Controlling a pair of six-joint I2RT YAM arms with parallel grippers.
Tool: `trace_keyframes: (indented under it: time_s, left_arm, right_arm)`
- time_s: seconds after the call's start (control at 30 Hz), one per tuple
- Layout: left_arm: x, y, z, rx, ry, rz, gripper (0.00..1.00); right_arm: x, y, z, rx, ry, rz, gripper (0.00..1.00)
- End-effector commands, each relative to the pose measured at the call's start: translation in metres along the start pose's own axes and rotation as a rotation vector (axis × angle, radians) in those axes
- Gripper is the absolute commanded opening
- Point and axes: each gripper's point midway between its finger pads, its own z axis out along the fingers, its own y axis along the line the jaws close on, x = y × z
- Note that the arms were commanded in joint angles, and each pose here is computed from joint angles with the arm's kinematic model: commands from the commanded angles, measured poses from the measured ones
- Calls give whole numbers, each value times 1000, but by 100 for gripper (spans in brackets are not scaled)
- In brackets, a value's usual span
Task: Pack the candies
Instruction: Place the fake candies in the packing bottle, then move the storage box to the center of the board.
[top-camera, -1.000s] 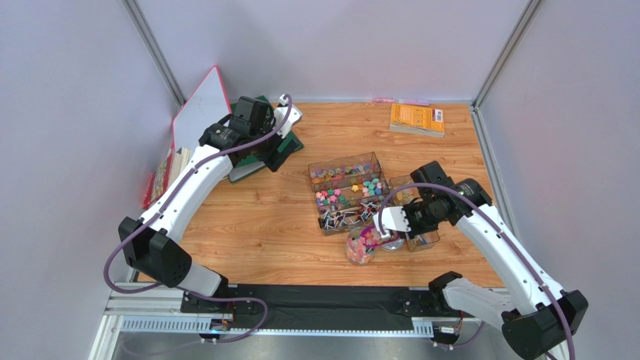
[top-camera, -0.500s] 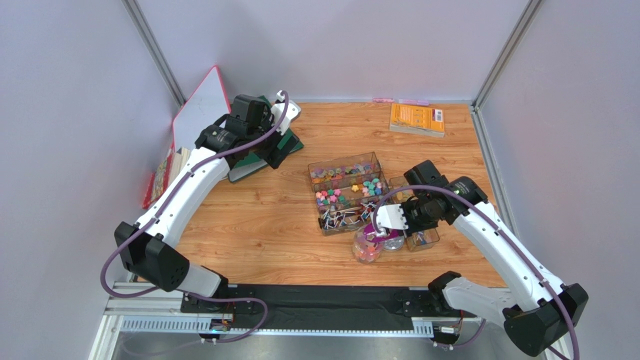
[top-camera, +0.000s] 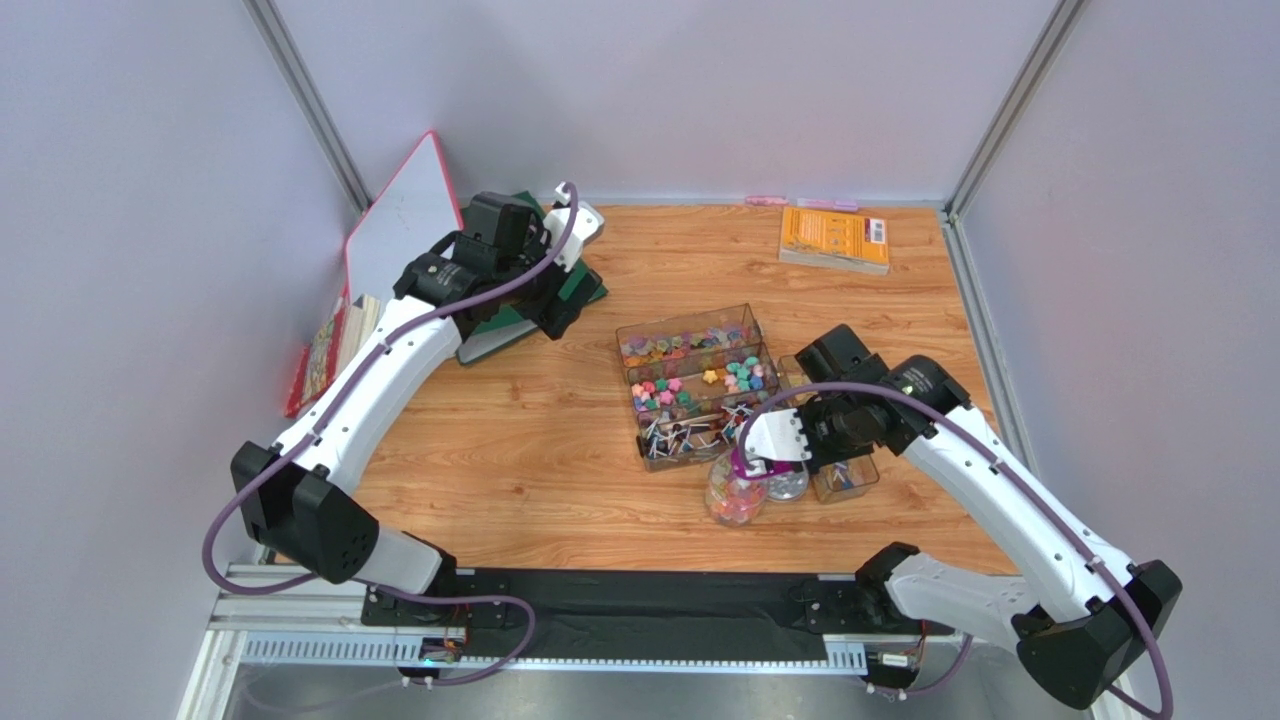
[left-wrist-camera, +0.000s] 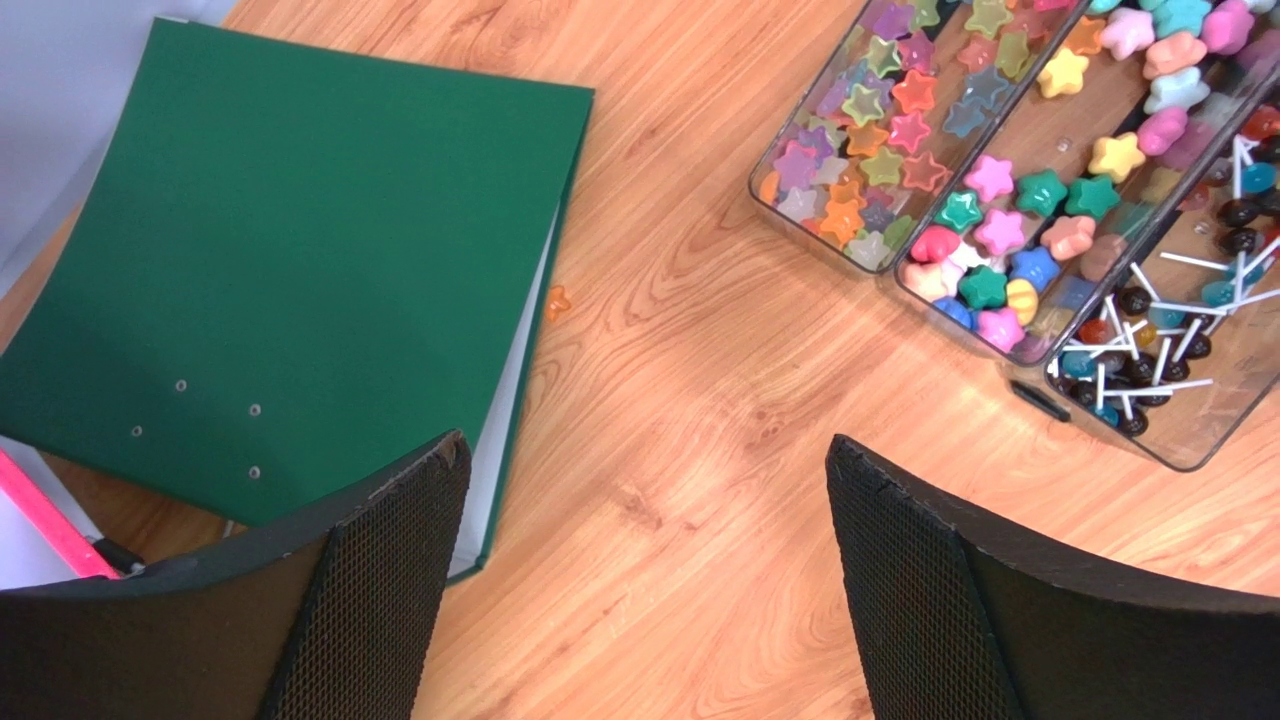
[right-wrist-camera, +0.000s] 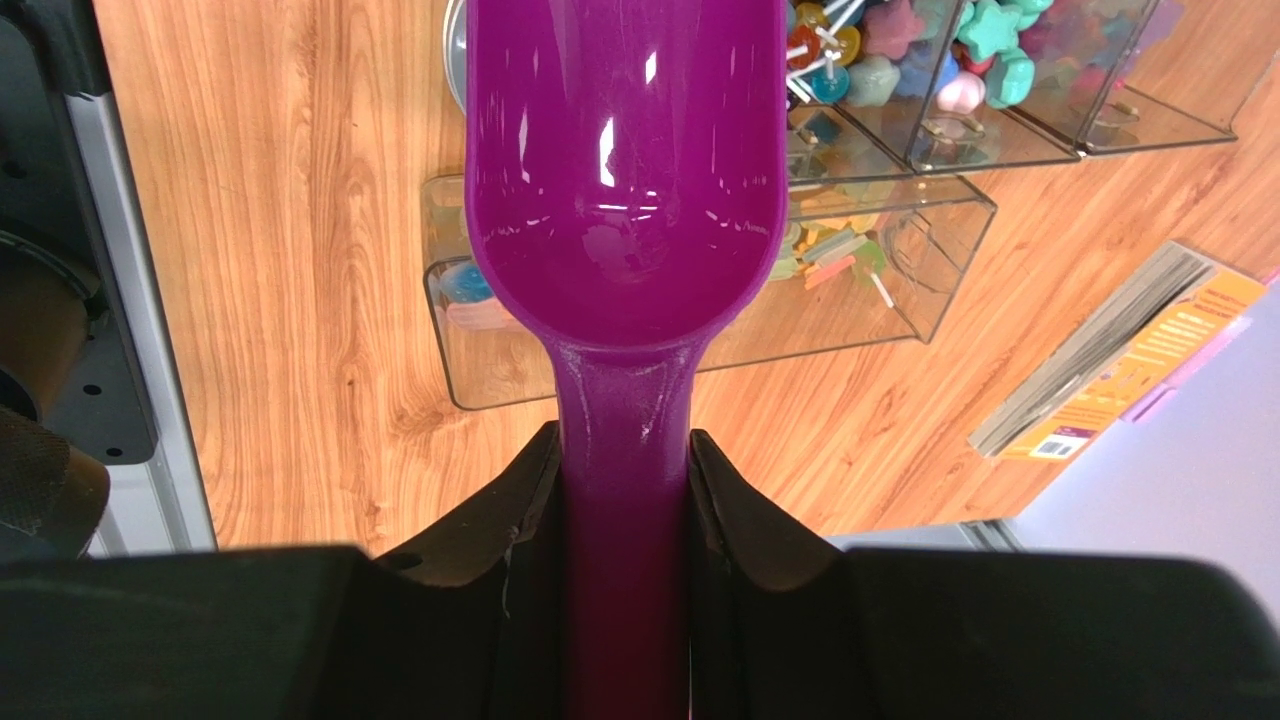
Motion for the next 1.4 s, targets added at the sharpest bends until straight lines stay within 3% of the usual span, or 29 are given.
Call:
trace_keyframes:
  time_s: [0.0, 0.23, 0.43, 0.53, 0.57, 0.63, 0.7, 0.77, 0.9, 0.97, 1.13, 1.37]
  left_arm:
    - [-14, -3, -8, 11, -70, -19, 93]
    - [13, -44, 16, 182, -5, -121, 89]
    - [11, -82, 47, 313, 38, -128, 75]
    - [-3, -101, 68, 382, 32, -99, 63]
    - [-17, -103, 71, 394, 5, -84, 53]
    - [-20, -117, 88, 449, 23, -77, 44]
    - [-35, -119, 95, 469, 6, -86, 22]
    - [-38, -125, 105, 498, 16, -109, 10]
    - [-37, -126, 118, 496, 5, -119, 9]
    - [-42, -129, 123, 500, -8, -109, 0]
    - [-48, -137, 127, 521, 0, -98, 0]
    - [-29, -137, 115, 498, 18, -79, 0]
  right_arm:
    - [28, 52, -32, -171, 137, 38, 0]
    - [10, 41, -41, -54, 17, 335, 0]
    - [9, 62, -28, -53, 36, 699, 0]
    - [6, 68, -30, -21, 31, 871, 0]
    - [7, 70, -31, -11, 26, 903, 0]
    - [16, 74, -33, 5, 49, 1007, 0]
    - [24, 78, -36, 11, 78, 1063, 0]
    - [26, 86, -39, -11, 101, 1090, 0]
    - [27, 98, -40, -90, 160, 1154, 0]
    - [27, 102, -40, -107, 165, 1196, 0]
    - [35, 110, -26, -173, 196, 1323, 0]
    - [43, 92, -14, -204, 240, 1337, 0]
